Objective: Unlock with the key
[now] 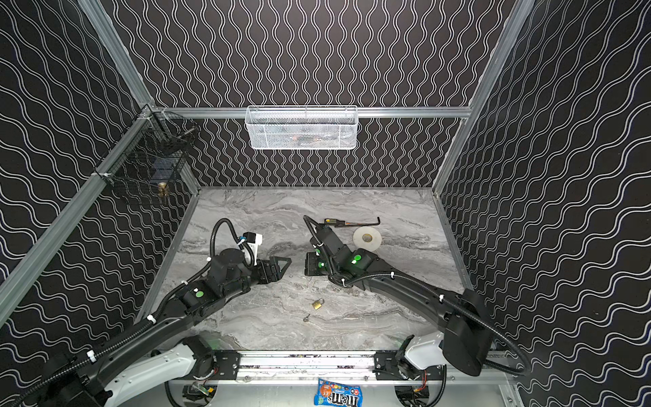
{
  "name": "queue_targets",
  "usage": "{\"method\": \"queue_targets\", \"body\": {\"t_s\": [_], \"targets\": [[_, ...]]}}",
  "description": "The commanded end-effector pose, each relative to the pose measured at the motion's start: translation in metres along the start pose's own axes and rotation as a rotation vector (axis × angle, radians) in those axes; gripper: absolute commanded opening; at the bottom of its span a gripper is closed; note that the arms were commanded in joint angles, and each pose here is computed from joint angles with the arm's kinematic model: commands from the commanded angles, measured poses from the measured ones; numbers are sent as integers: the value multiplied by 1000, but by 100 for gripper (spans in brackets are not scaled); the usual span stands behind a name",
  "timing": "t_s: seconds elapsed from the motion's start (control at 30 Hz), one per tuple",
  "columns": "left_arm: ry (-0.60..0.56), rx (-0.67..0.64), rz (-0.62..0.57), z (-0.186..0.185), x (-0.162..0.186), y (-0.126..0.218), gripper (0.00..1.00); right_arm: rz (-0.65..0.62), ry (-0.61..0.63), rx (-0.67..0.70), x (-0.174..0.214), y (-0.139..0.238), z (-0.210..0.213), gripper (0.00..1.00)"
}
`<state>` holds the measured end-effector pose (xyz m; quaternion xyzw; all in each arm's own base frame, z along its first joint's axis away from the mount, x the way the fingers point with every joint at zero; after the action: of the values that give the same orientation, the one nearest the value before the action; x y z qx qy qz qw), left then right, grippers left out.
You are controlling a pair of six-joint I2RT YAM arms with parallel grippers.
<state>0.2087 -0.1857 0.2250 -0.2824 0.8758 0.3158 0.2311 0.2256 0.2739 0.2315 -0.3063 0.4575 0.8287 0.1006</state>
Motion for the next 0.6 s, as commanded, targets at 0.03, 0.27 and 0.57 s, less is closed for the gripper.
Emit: {"method": "queue_targets", "body": {"t_s": [0.03,0.27,0.57], "targets": [[-237,165,-50,-17,-1,1,86,3,-20,-39,-3,18,5,0],[-465,313,-85,-28,14,-3,79,-25,-33,-89,-8,41,11,0],[-686,426,-189,-51,28,-16,70,-52,-29,-153,-17,64,20,0]]}}
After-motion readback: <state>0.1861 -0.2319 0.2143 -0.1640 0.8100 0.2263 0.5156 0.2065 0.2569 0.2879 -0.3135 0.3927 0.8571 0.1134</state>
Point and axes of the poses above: each gripper's point midway between its finger pads, its own y axis back along the fingers, its own z axis along the line the jaws close on, x = y × z, the point moved 6 cm from there along y, back along the fingers, and after that the axes turned 8 degrees about y, right-handed, at the moved point
